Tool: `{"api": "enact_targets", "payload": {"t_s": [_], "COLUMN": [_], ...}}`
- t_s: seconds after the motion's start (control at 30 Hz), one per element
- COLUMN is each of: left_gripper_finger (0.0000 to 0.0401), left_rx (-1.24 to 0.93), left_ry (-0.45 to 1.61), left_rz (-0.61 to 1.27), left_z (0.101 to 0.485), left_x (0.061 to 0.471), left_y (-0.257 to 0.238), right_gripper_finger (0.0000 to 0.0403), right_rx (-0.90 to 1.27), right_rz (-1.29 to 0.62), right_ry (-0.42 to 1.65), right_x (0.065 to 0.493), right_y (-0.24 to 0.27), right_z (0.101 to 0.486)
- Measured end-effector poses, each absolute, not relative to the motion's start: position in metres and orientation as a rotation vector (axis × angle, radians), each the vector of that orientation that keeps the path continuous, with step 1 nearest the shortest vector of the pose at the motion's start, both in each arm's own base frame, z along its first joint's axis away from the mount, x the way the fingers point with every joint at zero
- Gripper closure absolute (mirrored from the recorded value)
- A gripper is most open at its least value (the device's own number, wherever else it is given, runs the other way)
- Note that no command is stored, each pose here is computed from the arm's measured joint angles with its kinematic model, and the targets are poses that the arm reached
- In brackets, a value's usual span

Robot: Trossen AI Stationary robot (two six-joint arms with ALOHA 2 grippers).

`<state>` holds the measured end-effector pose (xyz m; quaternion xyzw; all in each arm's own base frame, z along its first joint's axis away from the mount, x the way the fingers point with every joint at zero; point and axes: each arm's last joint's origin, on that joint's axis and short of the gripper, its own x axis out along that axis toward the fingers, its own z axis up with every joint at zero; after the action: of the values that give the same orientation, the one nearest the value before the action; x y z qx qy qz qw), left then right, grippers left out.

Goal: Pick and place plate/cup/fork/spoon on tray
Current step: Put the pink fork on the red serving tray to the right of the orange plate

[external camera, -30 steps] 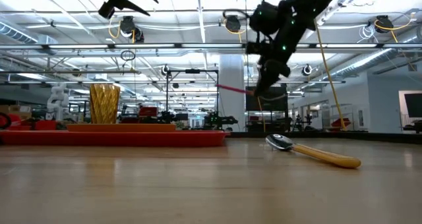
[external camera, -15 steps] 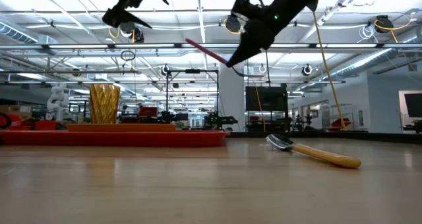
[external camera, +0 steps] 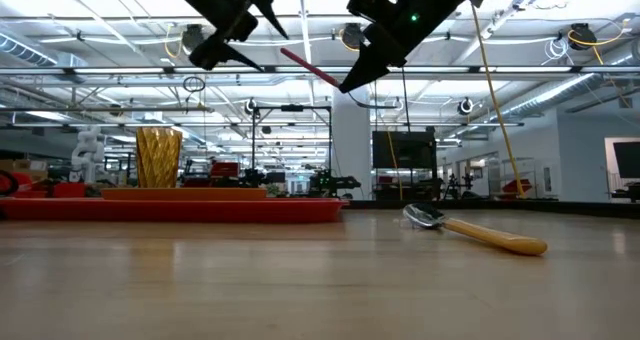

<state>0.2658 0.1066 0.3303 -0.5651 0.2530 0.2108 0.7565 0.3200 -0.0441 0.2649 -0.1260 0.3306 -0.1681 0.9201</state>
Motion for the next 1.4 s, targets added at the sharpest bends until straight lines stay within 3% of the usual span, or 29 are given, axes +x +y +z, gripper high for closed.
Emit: {"api": "enact_targets", "payload": {"t_s": [0.57,1.2,1.4], "left_gripper_finger": [0.0195,0.0364,0.0368], "left_rx": [-1.292,-1.252,-1.228], "left_ry": [0.496,0.477,0.451], "left_rz": [0.441,0.426,0.422], "left_z": [0.314,0.316,0.318], "left_x": [0.296,0.298,0.299], "left_y": [0.115,0.114,0.115], "right_gripper_finger": [0.0394,0.0394,0.0373], "right_rx": [-0.282,-0.322,-0.294], "right_rz": [-0.365,-0.377,-0.389], "right_ry": [0.701,0.72,0.698], "right_x": [0.319,0.317,0.318], "right_y": [-0.045,-0.052,-0.052], "right_z": [0.264,0.263,0.264]}}
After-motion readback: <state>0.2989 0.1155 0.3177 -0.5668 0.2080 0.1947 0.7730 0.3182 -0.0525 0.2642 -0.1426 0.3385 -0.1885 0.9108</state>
